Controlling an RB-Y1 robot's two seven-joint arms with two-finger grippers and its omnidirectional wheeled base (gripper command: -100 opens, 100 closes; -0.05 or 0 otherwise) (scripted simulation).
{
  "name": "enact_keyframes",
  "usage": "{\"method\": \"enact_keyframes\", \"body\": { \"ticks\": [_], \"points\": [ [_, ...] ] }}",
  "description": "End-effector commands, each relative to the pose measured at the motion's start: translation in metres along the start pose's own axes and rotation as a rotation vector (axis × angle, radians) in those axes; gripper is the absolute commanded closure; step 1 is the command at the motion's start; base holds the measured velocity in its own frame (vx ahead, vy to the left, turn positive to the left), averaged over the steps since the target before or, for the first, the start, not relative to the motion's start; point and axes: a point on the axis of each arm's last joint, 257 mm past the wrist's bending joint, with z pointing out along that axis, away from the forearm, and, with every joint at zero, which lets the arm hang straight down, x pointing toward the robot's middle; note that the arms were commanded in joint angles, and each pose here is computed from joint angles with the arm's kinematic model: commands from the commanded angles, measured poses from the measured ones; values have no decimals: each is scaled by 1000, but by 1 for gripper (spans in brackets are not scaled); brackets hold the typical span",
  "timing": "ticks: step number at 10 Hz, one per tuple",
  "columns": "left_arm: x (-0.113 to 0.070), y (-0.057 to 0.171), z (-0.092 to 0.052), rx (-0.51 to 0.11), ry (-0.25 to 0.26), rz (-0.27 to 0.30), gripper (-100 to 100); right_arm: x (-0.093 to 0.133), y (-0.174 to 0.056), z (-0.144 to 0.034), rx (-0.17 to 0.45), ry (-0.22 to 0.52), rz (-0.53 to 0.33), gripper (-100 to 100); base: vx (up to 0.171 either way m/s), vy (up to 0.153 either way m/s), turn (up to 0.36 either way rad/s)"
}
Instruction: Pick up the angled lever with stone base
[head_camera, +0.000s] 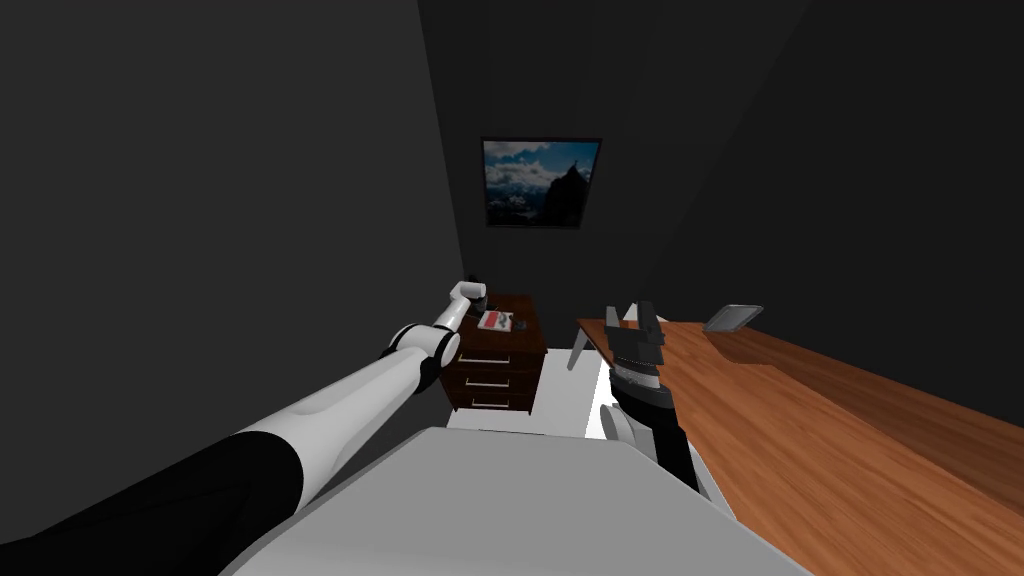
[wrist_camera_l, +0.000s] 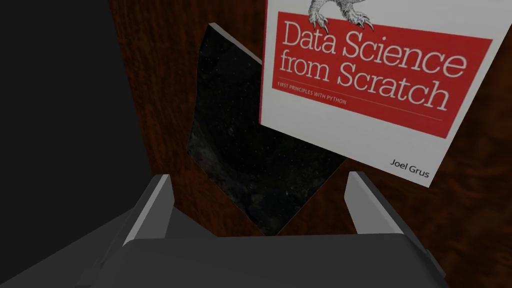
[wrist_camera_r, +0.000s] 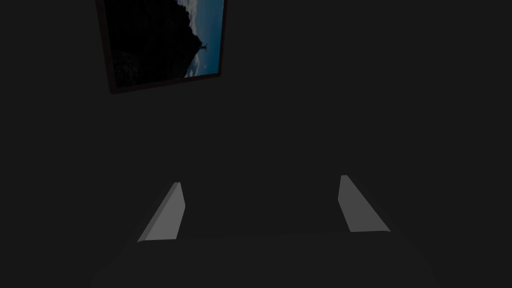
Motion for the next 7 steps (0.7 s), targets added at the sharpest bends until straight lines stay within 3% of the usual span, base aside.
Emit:
{"method": "enact_keyframes", "body": {
  "ticks": [1, 7],
  "points": [
    [-2, 19, 3, -76, -6, -2, -100, 0, 0, 0, 0, 0, 0, 0, 53, -58, 16],
    [2, 63, -3, -287, -15, 1, -100, 0, 0, 0, 0, 0, 0, 0, 48, -59, 9]
  ]
}}
